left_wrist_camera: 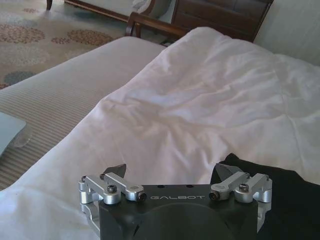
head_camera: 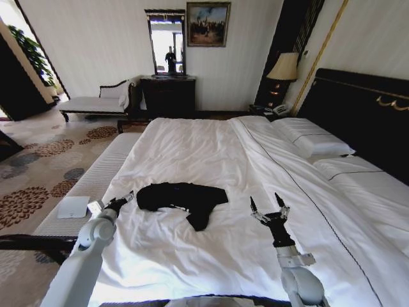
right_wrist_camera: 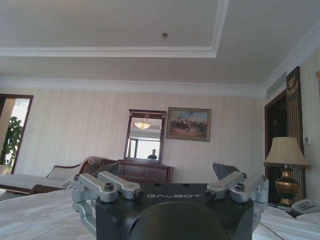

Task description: Fold the clothes on the bed.

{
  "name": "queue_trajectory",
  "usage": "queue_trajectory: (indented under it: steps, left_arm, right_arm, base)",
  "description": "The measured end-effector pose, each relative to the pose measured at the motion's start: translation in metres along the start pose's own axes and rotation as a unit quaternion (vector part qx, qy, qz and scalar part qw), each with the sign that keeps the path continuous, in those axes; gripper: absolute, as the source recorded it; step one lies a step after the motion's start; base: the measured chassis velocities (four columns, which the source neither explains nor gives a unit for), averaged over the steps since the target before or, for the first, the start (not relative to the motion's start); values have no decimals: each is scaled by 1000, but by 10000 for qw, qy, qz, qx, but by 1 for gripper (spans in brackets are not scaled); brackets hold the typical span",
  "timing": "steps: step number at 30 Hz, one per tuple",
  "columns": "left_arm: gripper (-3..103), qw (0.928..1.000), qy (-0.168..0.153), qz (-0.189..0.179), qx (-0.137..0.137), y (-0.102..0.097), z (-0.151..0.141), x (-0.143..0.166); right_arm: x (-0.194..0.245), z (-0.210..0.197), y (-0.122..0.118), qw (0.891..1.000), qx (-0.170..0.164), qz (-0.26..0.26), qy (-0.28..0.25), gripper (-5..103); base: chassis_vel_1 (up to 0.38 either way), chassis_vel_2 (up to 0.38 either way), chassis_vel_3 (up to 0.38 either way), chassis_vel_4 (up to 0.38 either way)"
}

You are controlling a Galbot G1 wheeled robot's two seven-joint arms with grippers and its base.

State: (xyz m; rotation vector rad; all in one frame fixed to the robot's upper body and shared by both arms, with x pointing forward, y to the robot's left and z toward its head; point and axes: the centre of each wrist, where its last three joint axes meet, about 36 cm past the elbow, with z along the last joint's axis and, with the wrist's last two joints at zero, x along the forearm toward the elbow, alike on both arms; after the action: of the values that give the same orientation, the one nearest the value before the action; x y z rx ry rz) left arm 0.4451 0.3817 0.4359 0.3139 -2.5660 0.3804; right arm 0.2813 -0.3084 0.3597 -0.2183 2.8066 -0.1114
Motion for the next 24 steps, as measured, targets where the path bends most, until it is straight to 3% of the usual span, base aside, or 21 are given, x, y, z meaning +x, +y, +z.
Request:
queue_trajectory:
  steps: [6, 14, 24]
  left_arm:
    - [100, 9994, 290, 49, 174, -6, -9, -35]
    - [100, 9960, 540, 557, 438, -50, -18, -77]
    - [100, 9936, 676, 673, 600, -71, -7, -91]
  right_arm:
    - [-6, 10, -1, 10000, 1, -62, -12, 100]
    - [-4, 15, -5, 10000, 20, -2, -33, 100]
    - [-3, 17, -2, 10000, 5, 13, -36, 100]
  base:
    - [0, 0, 0, 0]
    - [0, 0, 0, 0]
    - [0, 0, 0, 0]
